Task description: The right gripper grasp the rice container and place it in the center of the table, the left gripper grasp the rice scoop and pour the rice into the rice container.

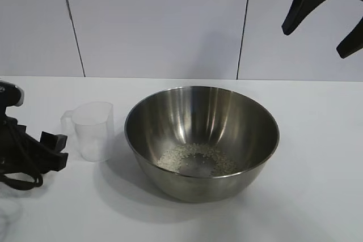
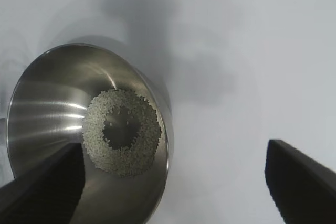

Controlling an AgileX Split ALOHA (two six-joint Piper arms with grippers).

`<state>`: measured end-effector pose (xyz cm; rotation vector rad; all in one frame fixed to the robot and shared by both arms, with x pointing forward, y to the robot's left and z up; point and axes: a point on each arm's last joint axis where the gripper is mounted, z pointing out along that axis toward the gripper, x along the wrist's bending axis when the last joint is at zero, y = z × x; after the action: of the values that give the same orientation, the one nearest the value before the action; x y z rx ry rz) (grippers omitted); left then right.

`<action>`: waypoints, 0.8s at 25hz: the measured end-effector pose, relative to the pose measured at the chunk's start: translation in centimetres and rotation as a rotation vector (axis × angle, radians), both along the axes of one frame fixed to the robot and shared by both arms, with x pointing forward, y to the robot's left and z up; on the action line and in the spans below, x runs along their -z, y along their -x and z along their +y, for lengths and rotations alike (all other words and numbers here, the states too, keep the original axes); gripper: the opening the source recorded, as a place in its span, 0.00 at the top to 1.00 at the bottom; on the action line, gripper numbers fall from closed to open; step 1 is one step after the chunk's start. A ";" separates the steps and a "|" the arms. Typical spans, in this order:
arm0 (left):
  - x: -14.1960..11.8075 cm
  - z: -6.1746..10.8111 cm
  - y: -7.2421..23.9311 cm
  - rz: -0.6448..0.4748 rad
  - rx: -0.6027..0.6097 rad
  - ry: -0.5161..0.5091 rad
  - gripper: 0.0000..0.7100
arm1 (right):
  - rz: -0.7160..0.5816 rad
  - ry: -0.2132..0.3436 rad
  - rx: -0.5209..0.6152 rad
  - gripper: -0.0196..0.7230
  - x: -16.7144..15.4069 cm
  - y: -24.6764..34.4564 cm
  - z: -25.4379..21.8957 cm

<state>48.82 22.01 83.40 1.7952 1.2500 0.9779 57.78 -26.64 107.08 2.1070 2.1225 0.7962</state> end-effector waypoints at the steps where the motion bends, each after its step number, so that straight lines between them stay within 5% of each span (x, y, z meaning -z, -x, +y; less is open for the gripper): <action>1: 0.1 0.1 0.2 0.007 0.000 -0.003 0.26 | 0.000 0.000 0.000 0.11 0.0 0.0 0.0; 10: -0.1 0.3 0.7 0.025 -0.034 0.057 0.25 | 0.000 0.000 0.000 0.11 0.0 0.0 0.0; 20: -3.7 0.5 0.3 -0.103 -0.083 0.120 0.25 | 0.000 0.000 0.000 0.11 0.0 0.0 0.0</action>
<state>48.57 22.56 87.10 1.5930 1.2992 1.0066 57.78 -26.64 107.08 2.1070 2.1225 0.7962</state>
